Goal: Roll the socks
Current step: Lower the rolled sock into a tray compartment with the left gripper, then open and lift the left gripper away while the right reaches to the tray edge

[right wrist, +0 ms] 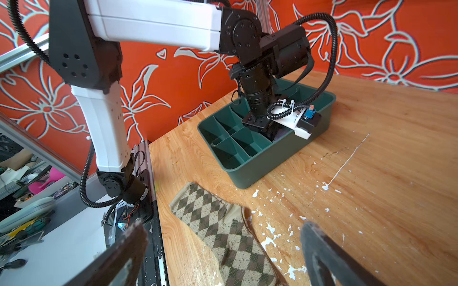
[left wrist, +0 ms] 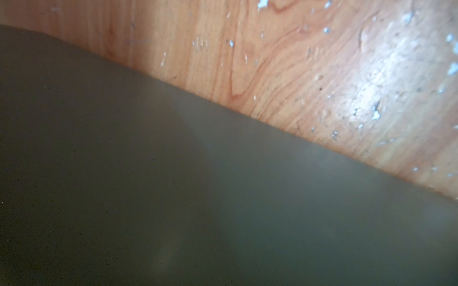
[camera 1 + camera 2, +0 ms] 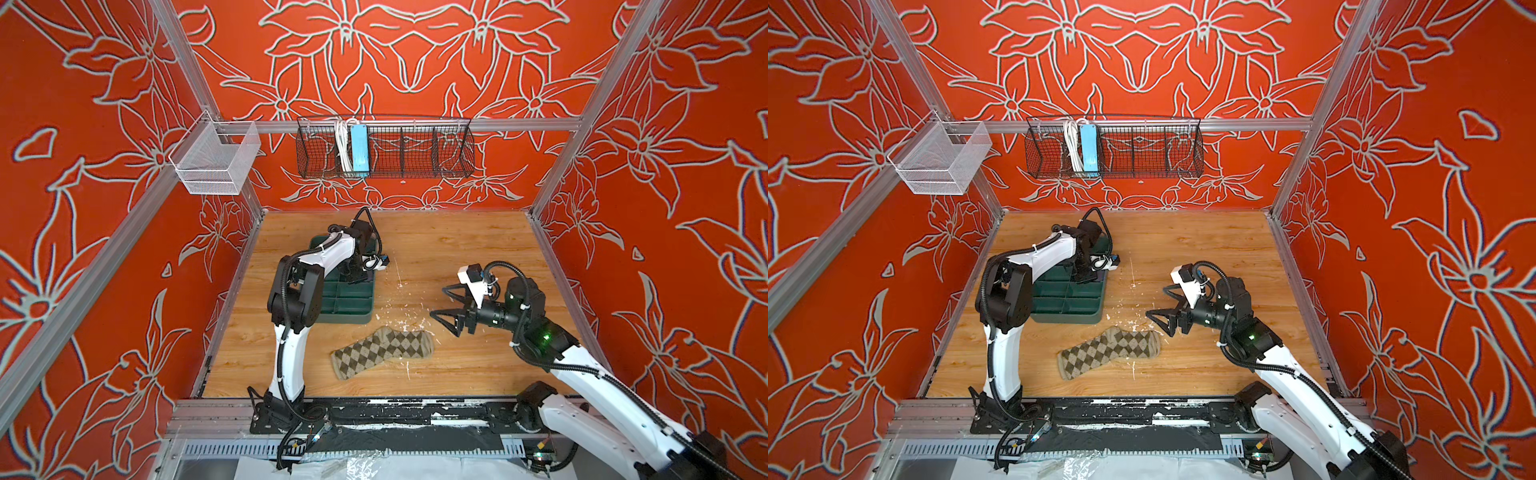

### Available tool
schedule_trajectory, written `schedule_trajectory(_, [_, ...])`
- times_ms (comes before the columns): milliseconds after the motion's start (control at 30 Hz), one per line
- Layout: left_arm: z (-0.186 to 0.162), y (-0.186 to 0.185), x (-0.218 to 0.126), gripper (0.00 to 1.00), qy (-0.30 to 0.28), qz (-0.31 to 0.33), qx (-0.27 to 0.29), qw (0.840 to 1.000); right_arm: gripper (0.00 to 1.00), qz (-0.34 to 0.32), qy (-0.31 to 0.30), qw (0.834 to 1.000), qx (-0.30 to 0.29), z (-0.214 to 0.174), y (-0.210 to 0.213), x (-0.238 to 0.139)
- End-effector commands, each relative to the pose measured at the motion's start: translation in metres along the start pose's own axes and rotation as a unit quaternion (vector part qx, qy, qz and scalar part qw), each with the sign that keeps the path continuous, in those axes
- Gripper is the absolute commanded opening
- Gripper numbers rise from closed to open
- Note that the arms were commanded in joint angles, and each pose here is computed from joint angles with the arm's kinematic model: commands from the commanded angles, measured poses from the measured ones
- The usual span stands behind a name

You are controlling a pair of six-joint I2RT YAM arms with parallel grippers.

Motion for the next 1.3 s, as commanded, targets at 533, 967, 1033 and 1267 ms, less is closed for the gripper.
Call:
schedule_trajectory(533, [0.000, -0.014, -0.003, 0.35, -0.012, -0.008, 0.007, 1.000, 0.98, -0.053, -0.005, 0.998, -0.020, 0.025, -0.012, 0.002])
schedule_trajectory(967, [-0.002, -0.013, -0.064, 0.40, -0.051, 0.035, 0.027, 0.998, 0.98, -0.069, -0.002, 0.997, -0.030, 0.032, -0.020, 0.008])
schedule_trajectory(1033, [-0.003, -0.016, -0.067, 0.42, -0.056, 0.033, 0.028, 0.997, 0.98, -0.066, 0.000, 0.997, -0.034, 0.034, -0.020, 0.009])
schedule_trajectory(1267, [-0.003, -0.011, -0.059, 0.44, -0.051, 0.049, 0.024, 0.997, 0.98, -0.069, 0.000, 0.997, -0.046, 0.037, -0.018, 0.005])
Point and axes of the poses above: each gripper's point midway between its finger pads, its own x axis out along the fingers, its own y axis along the line the jaws close on, z = x × y, the point moved 4 cm from there along -x, back along the fingers, and after that the axes turned 5 degrees about -x, right-handed, at the moved point
